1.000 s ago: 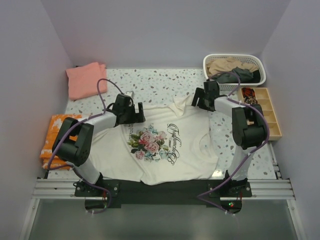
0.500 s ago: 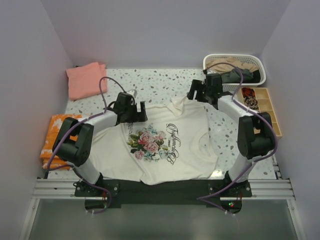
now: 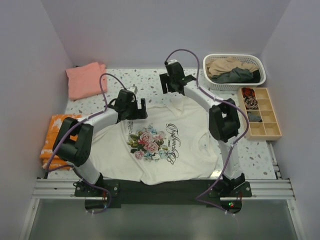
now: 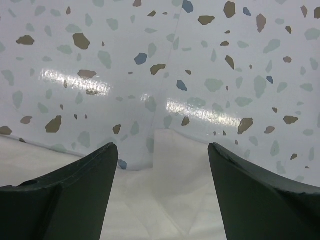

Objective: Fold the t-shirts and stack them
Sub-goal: Flatten the tshirt out

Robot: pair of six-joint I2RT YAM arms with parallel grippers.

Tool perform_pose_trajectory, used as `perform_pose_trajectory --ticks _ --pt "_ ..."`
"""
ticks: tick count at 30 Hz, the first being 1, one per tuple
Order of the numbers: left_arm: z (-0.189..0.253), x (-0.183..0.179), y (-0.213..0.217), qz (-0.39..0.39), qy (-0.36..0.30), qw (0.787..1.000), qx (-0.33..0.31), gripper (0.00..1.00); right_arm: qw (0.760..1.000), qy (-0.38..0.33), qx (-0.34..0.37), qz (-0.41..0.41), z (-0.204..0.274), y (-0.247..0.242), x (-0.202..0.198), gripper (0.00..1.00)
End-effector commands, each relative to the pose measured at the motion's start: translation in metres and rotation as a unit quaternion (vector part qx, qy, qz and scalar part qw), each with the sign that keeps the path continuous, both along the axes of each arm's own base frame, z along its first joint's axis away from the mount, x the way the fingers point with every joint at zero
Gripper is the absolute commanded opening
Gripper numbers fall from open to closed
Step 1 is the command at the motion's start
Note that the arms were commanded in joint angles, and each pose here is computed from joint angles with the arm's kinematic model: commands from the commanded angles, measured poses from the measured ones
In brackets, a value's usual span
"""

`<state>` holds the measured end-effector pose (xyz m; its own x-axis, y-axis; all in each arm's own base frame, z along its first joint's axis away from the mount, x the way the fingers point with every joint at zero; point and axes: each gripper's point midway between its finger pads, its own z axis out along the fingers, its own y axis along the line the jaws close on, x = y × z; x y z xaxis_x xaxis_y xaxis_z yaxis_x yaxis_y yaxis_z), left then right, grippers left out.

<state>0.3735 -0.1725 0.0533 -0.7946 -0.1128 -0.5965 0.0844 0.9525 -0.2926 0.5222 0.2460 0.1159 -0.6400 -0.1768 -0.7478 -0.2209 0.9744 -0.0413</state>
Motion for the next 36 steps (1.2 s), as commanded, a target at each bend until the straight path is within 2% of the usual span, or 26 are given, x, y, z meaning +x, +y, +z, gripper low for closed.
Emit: perform_pose_trajectory --ticks 1,4,10,29,36 --pt "0.028 0.015 0.002 0.014 -0.04 0.999 0.0 1.0 0.99 0.001 -0.14 -0.014 -0.003 -0.02 -0.001 0.77" --pt "0.029 0.015 0.002 0.015 -0.043 0.999 -0.001 1.0 0.984 -0.005 -0.18 -0.019 -0.005 -0.02 -0.002 0.77" --pt "0.029 0.014 0.002 0.014 -0.043 0.999 -0.001 1.0 0.977 0.007 -0.215 -0.013 -0.016 -0.022 -0.004 0.76" --pt "0.023 0.016 0.008 0.02 -0.038 0.999 0.003 1.0 0.976 0.056 -0.205 0.039 -0.047 -0.005 -0.026 0.74" --pt "0.018 0.015 0.009 0.02 -0.03 0.999 0.006 1.0 0.971 0.072 -0.225 0.037 -0.065 -0.009 -0.026 0.72"
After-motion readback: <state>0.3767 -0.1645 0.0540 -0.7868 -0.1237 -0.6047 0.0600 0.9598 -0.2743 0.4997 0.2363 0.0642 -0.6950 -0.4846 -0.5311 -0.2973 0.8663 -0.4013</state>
